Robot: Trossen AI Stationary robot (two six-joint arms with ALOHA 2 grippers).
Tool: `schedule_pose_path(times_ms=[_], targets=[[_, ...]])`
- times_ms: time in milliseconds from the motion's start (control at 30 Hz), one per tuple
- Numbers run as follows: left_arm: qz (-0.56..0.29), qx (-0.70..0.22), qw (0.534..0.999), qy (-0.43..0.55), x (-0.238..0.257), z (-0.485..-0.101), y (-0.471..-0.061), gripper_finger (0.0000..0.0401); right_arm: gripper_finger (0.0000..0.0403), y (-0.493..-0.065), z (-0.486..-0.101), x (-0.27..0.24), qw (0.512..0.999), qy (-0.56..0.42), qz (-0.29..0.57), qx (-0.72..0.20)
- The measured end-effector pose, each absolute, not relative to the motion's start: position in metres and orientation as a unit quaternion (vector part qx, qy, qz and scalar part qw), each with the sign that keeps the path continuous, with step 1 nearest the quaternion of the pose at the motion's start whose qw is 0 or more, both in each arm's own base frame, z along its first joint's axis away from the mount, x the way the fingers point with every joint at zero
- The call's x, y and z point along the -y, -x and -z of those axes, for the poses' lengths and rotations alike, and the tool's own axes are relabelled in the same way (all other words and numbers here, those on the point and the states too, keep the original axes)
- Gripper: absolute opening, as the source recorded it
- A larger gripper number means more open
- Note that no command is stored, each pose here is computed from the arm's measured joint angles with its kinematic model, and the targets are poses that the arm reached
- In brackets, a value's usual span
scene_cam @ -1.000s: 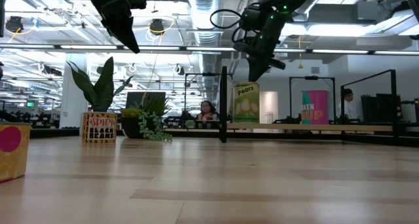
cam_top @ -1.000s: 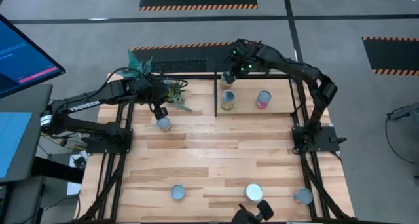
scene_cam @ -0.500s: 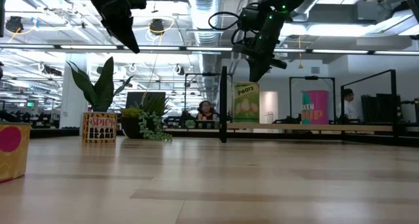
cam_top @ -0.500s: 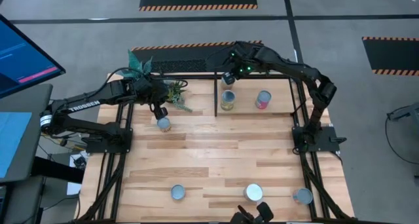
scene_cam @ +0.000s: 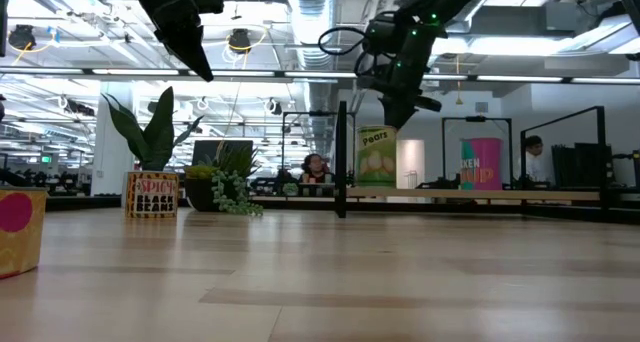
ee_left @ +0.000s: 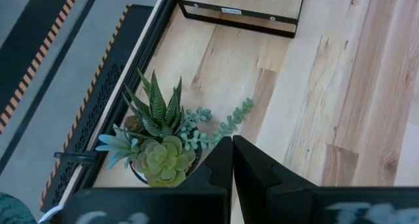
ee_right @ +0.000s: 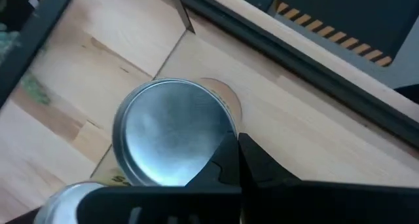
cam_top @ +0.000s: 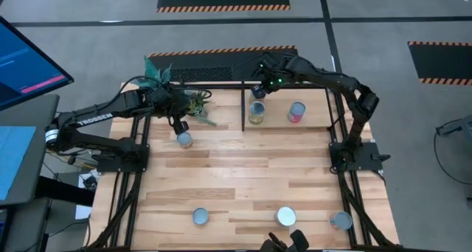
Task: Pick and place cans onto a shelf
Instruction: Put the canned green beans on the shelf
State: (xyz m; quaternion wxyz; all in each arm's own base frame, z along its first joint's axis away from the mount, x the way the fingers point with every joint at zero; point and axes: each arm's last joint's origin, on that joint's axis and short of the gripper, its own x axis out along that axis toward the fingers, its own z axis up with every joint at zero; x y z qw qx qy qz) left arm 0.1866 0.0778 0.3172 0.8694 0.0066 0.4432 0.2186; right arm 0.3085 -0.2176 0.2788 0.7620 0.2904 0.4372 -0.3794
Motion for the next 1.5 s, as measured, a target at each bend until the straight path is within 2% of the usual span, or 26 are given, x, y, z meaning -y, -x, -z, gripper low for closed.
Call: schedule_pose_path(times_ms=[433,767,1133,1400,1500], targets=[[-0.219,-0.443,0.869,-0.006,-0.078,-0.317,-0.187,0.0,0.0002,-0.308,-0.279,0.22,0.765,-0.292,0.38,-0.43],[-0.222,-0.441,0.869,0.0,-0.078,-0.317,-0.187,0.0,0.0058,-0.309,-0.279,0.22,0.765,-0.293,0.379,-0.43],[-0.225,-0.44,0.869,0.006,-0.078,-0.317,-0.187,0.0,0.0067,-0.307,-0.287,0.221,0.78,-0.273,0.38,-0.414],[-0.224,-0.442,0.869,0.006,-0.078,-0.317,-0.186,0.0,0.0067,-0.297,-0.281,0.214,0.732,-0.274,0.411,-0.47],[-0.224,-0.442,0.869,0.006,-0.078,-0.317,-0.186,0.0,0.0067,-0.303,-0.281,0.209,0.741,-0.267,0.405,-0.464]])
